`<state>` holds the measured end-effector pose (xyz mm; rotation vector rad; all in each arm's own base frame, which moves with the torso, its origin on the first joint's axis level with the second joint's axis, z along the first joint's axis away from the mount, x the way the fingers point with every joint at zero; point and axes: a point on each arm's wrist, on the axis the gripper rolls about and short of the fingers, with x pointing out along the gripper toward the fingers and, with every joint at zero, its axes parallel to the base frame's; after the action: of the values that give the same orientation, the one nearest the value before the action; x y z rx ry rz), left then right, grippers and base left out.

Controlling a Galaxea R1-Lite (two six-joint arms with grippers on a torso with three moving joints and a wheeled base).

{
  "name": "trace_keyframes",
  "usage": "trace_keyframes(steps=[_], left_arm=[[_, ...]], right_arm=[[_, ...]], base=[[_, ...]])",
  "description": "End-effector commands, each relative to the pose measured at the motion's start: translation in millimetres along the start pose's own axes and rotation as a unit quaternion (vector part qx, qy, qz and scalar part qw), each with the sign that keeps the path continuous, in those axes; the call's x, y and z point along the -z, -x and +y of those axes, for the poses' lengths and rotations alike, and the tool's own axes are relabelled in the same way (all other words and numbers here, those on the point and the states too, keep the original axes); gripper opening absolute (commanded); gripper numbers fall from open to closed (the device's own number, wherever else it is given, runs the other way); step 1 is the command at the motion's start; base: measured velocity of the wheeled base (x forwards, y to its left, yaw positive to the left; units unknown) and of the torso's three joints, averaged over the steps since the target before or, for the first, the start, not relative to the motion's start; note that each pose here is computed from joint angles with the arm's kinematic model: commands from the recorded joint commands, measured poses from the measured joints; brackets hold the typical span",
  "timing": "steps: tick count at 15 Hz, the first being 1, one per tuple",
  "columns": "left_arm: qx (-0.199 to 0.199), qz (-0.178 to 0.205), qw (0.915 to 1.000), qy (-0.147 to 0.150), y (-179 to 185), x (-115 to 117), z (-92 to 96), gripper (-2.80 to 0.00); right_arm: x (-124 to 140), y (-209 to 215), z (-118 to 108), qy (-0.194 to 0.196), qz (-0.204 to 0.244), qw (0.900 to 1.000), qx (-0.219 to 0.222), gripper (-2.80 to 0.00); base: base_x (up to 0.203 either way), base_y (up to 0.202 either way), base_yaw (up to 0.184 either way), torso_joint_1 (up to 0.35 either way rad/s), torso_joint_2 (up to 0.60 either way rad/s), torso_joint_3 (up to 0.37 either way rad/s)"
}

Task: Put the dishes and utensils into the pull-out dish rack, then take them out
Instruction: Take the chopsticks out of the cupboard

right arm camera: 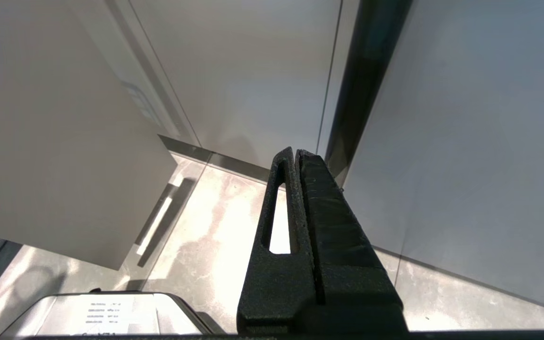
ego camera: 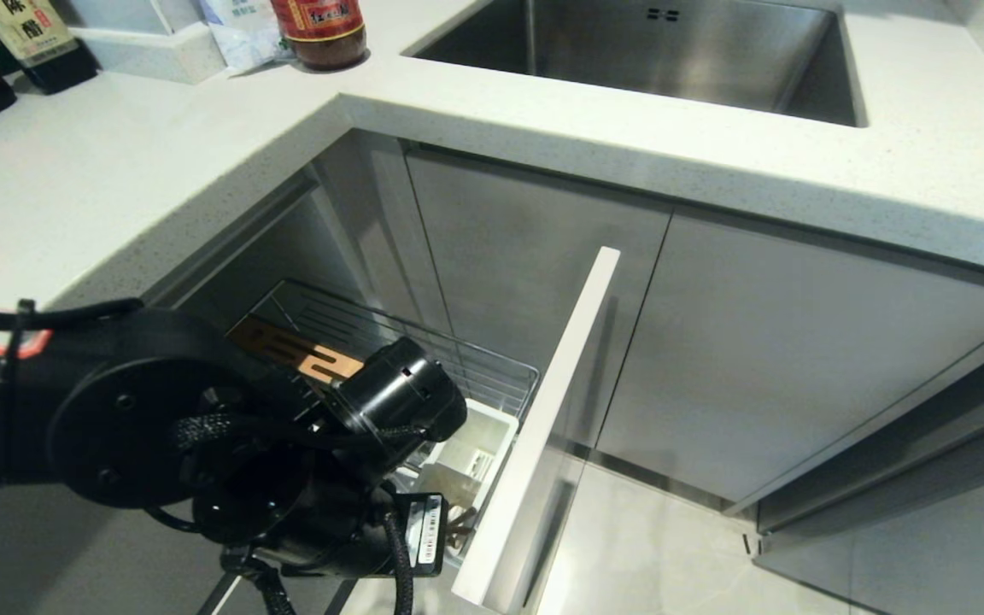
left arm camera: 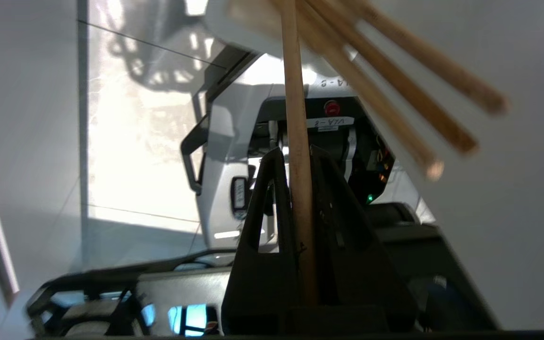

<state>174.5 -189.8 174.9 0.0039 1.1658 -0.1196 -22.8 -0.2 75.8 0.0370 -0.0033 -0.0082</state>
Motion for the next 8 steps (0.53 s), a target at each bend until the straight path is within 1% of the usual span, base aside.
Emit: trace_keyframes(steps=[1, 2, 5, 6, 8], left_arm=[[0.010, -0.013, 0.9999, 0.003, 15, 0, 3.7, -2.80], [0.005, -0.008, 1.0000, 0.001, 21, 2, 6.9, -2.80], [0.007, -0.008, 0.9999, -0.003, 42, 5, 13.3, -2.80], [0.010, -0.010, 0.9999, -0.004, 46, 5, 14.3, -2.80], [0.024, -0.025, 0.9994, 0.000, 68, 7, 21.9, -2.80]], right_arm=[[0, 0, 0, 0.000, 0.000, 1.000, 0.000, -2.80], [0, 0, 0, 0.000, 0.000, 1.000, 0.000, -2.80], [0, 0, 0, 0.000, 0.000, 1.000, 0.000, -2.80], [0, 0, 0, -0.001, 0.000, 1.000, 0.000, -2.80], [0, 0, 0, 0.000, 0.000, 1.000, 0.000, -2.80]], base=[[0.000, 0.000, 0.000, 0.000, 0.00, 0.000], [0.000, 0.000, 0.000, 0.000, 0.00, 0.000], [0.000, 0.000, 0.000, 0.000, 0.00, 0.000], [0.000, 0.000, 0.000, 0.000, 0.00, 0.000], [0.000, 0.000, 0.000, 0.000, 0.00, 0.000]])
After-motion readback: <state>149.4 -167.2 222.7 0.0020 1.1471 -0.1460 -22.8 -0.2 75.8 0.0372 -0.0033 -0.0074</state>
